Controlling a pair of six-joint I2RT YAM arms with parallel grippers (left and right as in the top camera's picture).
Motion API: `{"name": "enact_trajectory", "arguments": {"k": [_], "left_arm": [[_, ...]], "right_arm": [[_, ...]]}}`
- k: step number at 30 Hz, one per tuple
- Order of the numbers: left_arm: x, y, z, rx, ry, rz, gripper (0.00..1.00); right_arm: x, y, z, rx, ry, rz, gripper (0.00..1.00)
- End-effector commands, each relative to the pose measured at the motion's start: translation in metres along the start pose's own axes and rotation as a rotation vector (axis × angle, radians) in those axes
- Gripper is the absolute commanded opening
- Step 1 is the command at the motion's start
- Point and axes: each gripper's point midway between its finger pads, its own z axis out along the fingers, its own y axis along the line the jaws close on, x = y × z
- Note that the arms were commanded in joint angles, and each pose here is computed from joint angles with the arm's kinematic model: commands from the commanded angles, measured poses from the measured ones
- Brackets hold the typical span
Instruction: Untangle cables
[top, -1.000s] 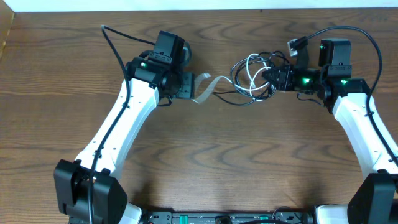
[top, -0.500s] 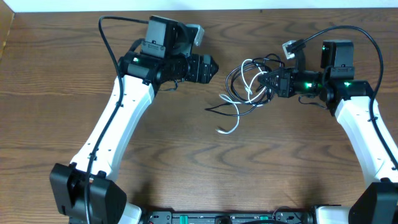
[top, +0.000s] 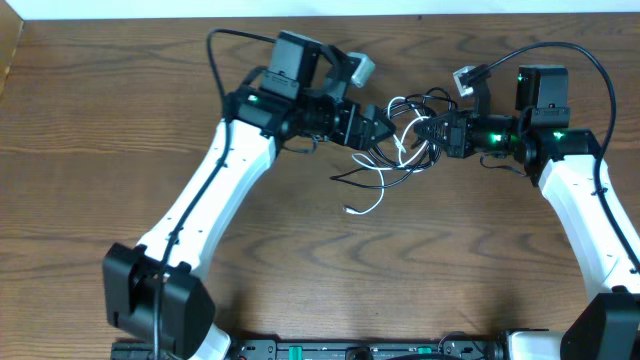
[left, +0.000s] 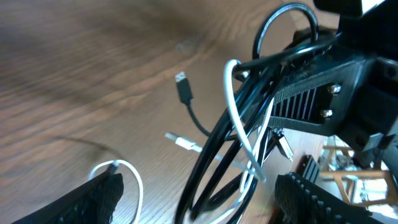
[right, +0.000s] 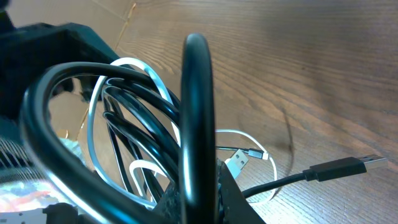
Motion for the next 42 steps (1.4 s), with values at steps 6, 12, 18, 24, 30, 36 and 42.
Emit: {"name": "enact_trajectory", "arguments": {"k": [6, 12, 18, 24, 30, 36, 42], "left_arm": [[0.0, 0.003, 0.026, 0.024, 0.022, 0.037, 0.64], [0.0, 0.032, 0.031, -0.115, 0.017, 0.025, 0.08], [-0.006, 0.071, 0.021, -0.329, -0.037, -0.124, 0.07], [0.003, 0.102, 0.007, -0.52, -0.039, -0.19, 0.07], [0.012, 0.09, 0.003, -0.484, 0.02, -0.123, 0.07], [0.004, 0.048, 0.0, -0.297, 0.005, -0.062, 0.07], [0.0, 0.024, 0.0, -0.177, -0.014, -0.13, 0.07]], "right_arm": [[-0.002, 0.014, -0.005, -0.038, -0.007, -0.033, 0.01], [0.001, 0.014, -0.005, -0.037, 0.003, -0.02, 0.01], [0.014, 0.013, -0.006, -0.032, 0.048, 0.045, 0.04], [0.017, 0.004, -0.021, 0.027, 0.041, 0.065, 0.31], [0.006, -0.048, -0.07, 0.339, -0.091, 0.253, 0.54], [0.004, -0.034, -0.066, 0.318, -0.091, 0.214, 0.58], [0.008, -0.016, -0.034, 0.278, -0.043, 0.229, 0.59]]}}
